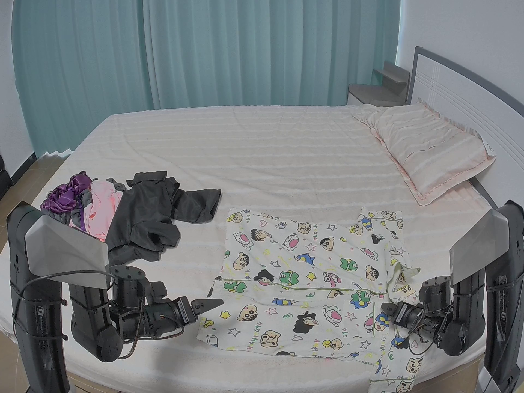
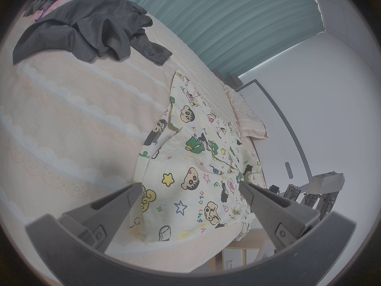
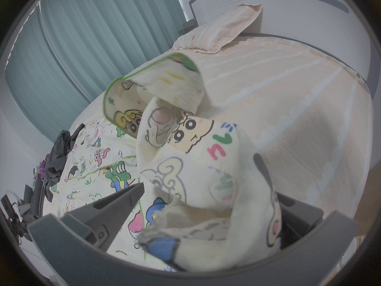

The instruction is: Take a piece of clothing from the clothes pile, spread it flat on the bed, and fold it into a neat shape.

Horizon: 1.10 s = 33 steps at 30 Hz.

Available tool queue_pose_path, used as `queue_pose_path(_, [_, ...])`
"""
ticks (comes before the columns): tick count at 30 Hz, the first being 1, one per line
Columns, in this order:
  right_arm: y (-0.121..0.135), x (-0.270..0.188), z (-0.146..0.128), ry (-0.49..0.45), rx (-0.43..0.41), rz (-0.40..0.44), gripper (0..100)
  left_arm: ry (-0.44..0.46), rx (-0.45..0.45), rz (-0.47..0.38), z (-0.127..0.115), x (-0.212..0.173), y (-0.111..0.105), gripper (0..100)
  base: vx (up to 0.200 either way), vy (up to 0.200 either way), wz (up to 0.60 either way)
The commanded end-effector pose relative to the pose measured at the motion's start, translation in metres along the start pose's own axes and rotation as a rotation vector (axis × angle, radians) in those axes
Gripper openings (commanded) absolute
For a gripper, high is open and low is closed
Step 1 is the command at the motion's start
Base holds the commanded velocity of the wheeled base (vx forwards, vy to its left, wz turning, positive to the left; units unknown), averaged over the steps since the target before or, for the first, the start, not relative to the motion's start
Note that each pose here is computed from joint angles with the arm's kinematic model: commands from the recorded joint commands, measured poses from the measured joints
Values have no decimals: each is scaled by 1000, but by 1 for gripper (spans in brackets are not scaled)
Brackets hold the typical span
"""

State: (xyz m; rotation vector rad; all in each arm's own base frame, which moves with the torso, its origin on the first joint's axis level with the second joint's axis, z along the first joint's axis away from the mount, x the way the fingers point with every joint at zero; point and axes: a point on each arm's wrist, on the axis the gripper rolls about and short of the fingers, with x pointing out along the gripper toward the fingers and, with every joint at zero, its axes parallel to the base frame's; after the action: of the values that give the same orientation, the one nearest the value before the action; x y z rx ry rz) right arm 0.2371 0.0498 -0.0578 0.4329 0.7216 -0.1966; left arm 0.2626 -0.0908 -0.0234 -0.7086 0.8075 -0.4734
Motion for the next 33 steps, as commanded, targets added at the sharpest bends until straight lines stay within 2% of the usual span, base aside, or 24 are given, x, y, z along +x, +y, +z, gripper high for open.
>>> queue_pose_path(1, [2, -6, 12, -53, 25, 24, 100, 0, 0, -1, 0, 0, 0, 100, 0, 0, 0])
queue_pose_path(6, [8, -19, 33, -135, 55, 76, 100, 0, 2, -1, 0, 0, 0, 100, 0, 0, 0])
queue_pose_path(9, [9, -25, 36, -149, 60, 86, 100, 0, 2, -1, 0, 0, 0, 100, 0, 0, 0])
queue_pose_path(19, [-17, -25, 47, -172, 120, -3, 100, 0, 2, -1, 0, 0, 0, 100, 0, 0, 0])
queue_pose_path(23, [-26, -20, 48, -157, 136, -19, 100, 0, 2, -1, 0, 0, 0, 100, 0, 0, 0])
queue_pose_path(26, [-32, -18, 46, -95, 156, 35, 100, 0, 3, -1, 0, 0, 0, 100, 0, 0, 0])
queue_pose_path(30, [-41, -10, 37, -23, 177, 36, 100, 1, 3, 0, 0, 0, 0, 100, 0, 0, 0])
queue_pose_path(33, [-41, -9, 36, 10, 242, 82, 100, 1, 3, 0, 0, 0, 0, 100, 0, 0, 0])
